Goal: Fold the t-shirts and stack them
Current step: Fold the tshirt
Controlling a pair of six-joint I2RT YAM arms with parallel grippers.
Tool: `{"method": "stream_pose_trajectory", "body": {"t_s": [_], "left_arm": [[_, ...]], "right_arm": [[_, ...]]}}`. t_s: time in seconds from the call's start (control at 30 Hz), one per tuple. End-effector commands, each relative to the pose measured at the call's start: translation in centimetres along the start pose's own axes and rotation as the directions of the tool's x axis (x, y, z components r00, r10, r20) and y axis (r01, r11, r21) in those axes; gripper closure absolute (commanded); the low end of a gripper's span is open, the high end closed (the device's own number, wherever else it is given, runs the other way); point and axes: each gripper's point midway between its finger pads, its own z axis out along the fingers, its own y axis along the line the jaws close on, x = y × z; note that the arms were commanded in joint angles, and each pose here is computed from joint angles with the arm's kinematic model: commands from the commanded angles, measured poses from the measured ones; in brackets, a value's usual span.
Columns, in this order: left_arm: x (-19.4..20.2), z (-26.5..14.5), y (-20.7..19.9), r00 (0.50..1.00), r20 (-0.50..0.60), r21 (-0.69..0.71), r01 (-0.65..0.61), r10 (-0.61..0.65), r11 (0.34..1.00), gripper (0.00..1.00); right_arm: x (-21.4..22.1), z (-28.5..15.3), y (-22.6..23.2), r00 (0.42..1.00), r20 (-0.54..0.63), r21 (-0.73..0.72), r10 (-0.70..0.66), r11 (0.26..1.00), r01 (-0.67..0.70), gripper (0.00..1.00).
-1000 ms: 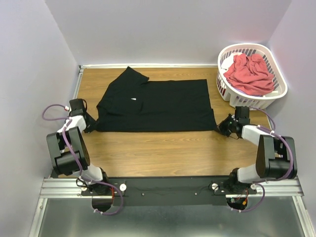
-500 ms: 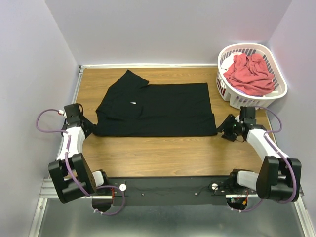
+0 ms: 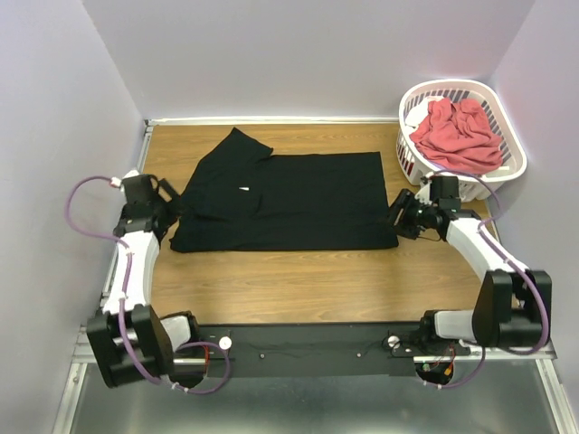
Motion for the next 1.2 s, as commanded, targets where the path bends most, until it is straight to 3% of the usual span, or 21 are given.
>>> {"method": "stream_pose_trajectory", "body": {"t_s": [0.0,0.13,0.27,0.37,0.5,0.7,0.77,0.97,1.07,1.17], "left_arm": [[5.6,2.2,-4.4,0.974,-0.193,0.157,-0.088,0.118,0.984,0.02],[7.8,3.6,-6.5,0.957,-0.249,0.195,-0.101,0.149,0.976,0.02],[7.4,4.7,-6.4,0.963,-0.231,0.168,-0.102,0.14,0.98,0.02],[8.1,5.7,-5.5,0.959,-0.243,0.13,-0.118,0.147,0.984,0.02],[11.1,7.4,-3.6,0.929,-0.34,0.097,-0.122,0.148,0.988,0.02],[14.3,6.8,-0.4,0.901,-0.431,0.085,-0.006,0.042,0.996,0.02],[14.6,6.0,1.1,0.901,-0.433,0.049,0.02,0.003,0.999,0.02],[14.7,3.3,0.4,0.901,-0.426,0.073,0.118,-0.076,0.99,0.02],[13.7,1.9,-0.5,0.91,-0.406,0.11,0.134,-0.078,0.985,0.02],[9.5,0.8,-2.2,0.957,-0.288,0.17,0.089,-0.037,0.981,0.02]], "right_arm": [[0.7,1.4,3.1,0.997,-0.08,-0.126,-0.008,0.992,-0.002,0.36],[0.9,2.8,2.5,0.996,-0.09,-0.109,0.008,0.994,-0.018,0.36],[2.1,4.4,0.3,0.992,-0.119,-0.044,0.038,0.998,-0.043,0.37],[3.4,5.4,-1.7,0.99,-0.13,0.009,0.059,0.998,-0.059,0.38],[5.8,5.8,-4.2,0.981,-0.161,0.084,0.109,0.992,-0.096,0.39],[8.0,4.1,-7.0,0.968,-0.136,0.152,0.21,0.97,-0.189,0.39],[9.2,3.1,-7.4,0.959,-0.132,0.156,0.251,0.961,-0.23,0.39],[11.8,1.5,-7.4,0.918,-0.129,0.156,0.375,0.922,-0.354,0.38],[11.0,0.5,-7.1,0.944,-0.086,0.146,0.319,0.941,-0.305,0.38],[7.5,-0.3,-5.1,0.979,-0.033,0.08,0.203,0.976,-0.2,0.37]]}}
